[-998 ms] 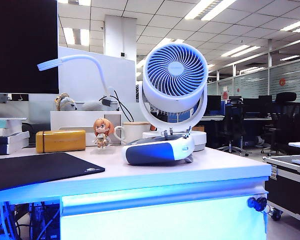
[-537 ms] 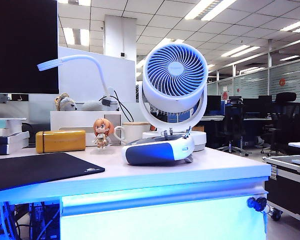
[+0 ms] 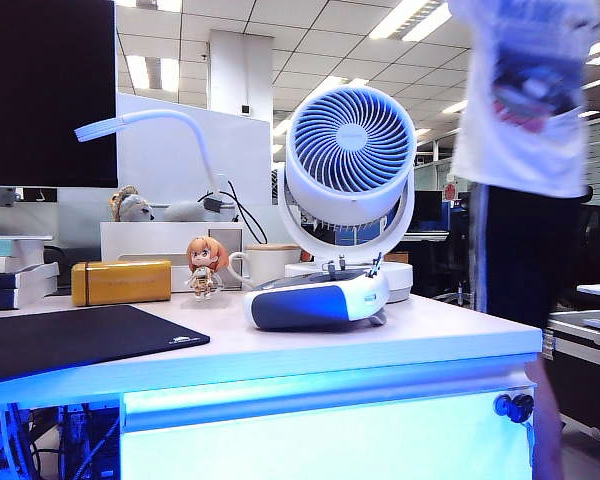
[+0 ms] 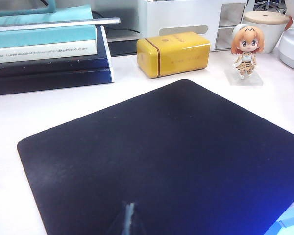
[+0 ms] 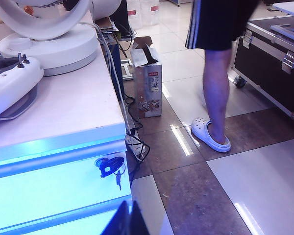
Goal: Open the drawer, place the cleaning sponge inside, then close the drawer.
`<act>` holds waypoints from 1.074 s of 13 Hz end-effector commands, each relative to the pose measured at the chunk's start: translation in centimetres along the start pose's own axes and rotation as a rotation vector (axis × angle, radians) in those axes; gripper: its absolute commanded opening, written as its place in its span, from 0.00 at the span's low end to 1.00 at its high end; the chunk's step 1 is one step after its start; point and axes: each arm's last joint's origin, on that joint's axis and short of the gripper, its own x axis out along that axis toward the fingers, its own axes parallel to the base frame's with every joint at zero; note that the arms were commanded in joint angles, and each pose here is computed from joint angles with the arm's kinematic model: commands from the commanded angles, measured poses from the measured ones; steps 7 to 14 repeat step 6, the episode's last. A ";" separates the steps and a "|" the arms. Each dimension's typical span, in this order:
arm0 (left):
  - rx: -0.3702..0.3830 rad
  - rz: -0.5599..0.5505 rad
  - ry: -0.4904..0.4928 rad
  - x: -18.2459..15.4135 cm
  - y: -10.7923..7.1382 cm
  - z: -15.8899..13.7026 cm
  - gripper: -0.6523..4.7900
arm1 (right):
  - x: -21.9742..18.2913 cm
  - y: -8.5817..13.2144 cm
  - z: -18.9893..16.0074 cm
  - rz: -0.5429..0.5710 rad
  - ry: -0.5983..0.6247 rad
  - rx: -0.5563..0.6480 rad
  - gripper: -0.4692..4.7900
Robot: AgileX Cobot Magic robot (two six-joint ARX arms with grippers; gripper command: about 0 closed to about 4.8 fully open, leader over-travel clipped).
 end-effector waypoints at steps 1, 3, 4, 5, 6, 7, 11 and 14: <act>0.008 0.001 0.021 0.0 0.0 -0.3 0.11 | 0.1 0.0 -0.2 -0.003 -0.001 -0.001 0.11; 0.008 0.001 0.021 0.0 0.0 -0.3 0.11 | 0.1 -0.2 -0.2 -0.052 -0.005 0.000 0.11; 0.008 0.001 0.021 0.0 0.0 -0.3 0.11 | 0.1 -0.1 -0.2 -0.046 -0.004 -0.001 0.11; 0.008 0.001 0.021 0.0 0.0 -0.3 0.11 | 0.1 -0.1 -0.2 -0.043 -0.004 -0.001 0.11; 0.008 0.001 0.021 0.0 0.0 -0.3 0.11 | 0.1 -0.1 -0.2 -0.043 -0.004 -0.001 0.11; 0.008 0.001 0.021 0.0 0.0 -0.3 0.11 | 0.1 -0.1 -0.2 -0.043 -0.004 -0.001 0.11; 0.008 0.001 0.021 0.0 0.0 -0.3 0.11 | 0.1 -0.1 -0.2 -0.043 -0.004 -0.001 0.11; 0.008 0.001 0.021 0.0 0.0 -0.3 0.11 | 0.1 -0.1 -0.2 -0.043 -0.004 -0.001 0.11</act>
